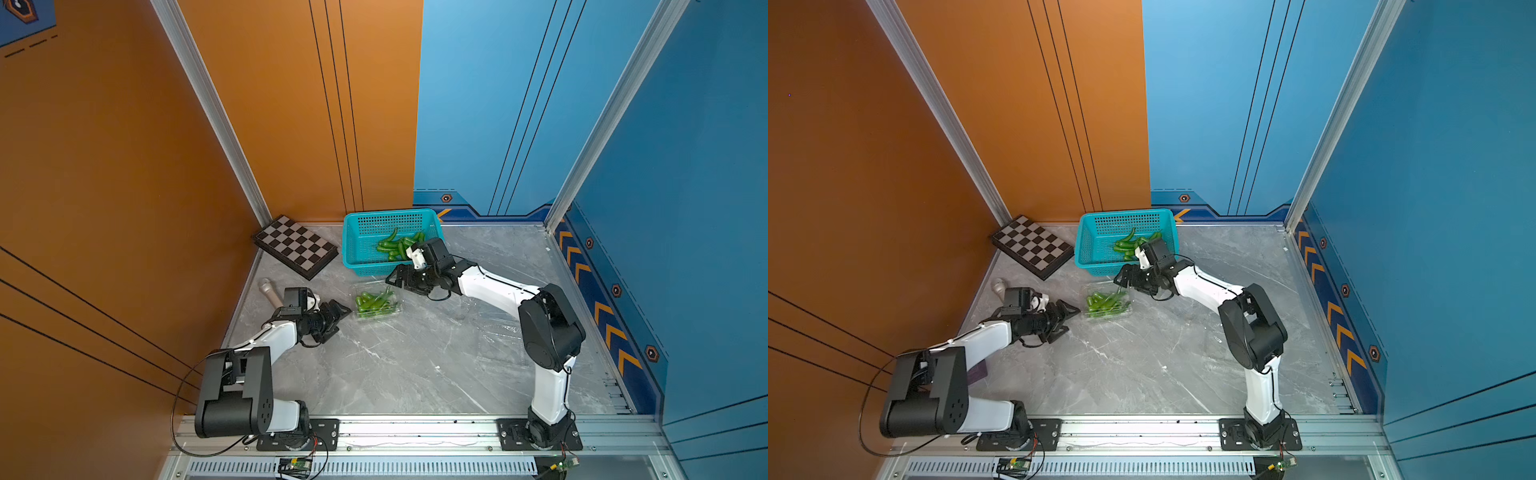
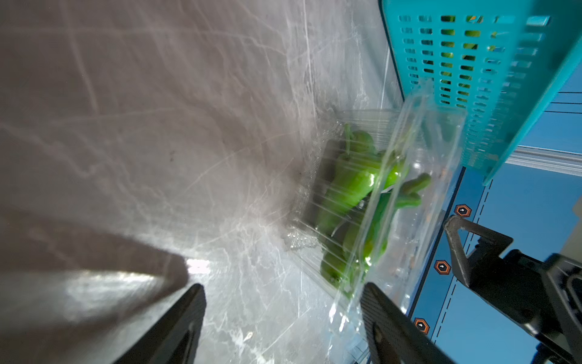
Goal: Take small green peppers out of containers
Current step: Open the packing box at the center of the board.
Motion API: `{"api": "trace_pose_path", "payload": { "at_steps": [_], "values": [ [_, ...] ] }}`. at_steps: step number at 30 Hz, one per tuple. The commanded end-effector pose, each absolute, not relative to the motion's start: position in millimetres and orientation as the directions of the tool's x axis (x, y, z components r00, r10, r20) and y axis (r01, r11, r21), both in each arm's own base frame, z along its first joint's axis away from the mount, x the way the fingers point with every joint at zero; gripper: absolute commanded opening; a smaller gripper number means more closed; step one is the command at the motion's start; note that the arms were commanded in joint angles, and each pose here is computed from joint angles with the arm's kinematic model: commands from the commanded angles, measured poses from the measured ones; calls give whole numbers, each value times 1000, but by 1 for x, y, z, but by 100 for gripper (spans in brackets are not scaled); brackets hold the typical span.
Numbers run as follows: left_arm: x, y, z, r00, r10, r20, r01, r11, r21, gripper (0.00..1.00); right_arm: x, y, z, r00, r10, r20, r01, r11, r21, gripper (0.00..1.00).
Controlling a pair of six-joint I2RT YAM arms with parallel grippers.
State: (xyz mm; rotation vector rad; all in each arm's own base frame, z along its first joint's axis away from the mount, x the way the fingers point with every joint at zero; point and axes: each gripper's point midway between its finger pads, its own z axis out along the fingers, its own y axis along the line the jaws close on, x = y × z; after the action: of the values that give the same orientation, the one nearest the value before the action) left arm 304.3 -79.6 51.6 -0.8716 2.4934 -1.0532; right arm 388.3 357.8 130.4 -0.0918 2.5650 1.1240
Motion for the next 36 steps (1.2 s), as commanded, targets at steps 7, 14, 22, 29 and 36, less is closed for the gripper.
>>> {"api": "trace_pose_path", "payload": {
  "at_steps": [7, 14, 22, 29, 36],
  "values": [
    [288, -69, 62, -775, -630, -42, -426, 571, -702, 79, 391, 350, 127, -940, 89, -329, -182, 683, 707, 84],
    [286, -68, 51, -779, -626, -30, -440, 581, -685, 79, 393, 351, 125, -941, 89, -328, -182, 683, 707, 84],
    [295, -72, 46, -790, -613, -37, -421, 584, -694, 79, 394, 354, 122, -944, 90, -318, -177, 677, 715, 84],
    [300, -76, 53, -788, -614, -53, -402, 576, -712, 78, 394, 356, 118, -947, 87, -311, -174, 674, 718, 84],
    [306, -83, 52, -789, -613, -41, -392, 554, -735, 77, 393, 361, 111, -953, 78, -294, -169, 668, 725, 84]
  ]
}}
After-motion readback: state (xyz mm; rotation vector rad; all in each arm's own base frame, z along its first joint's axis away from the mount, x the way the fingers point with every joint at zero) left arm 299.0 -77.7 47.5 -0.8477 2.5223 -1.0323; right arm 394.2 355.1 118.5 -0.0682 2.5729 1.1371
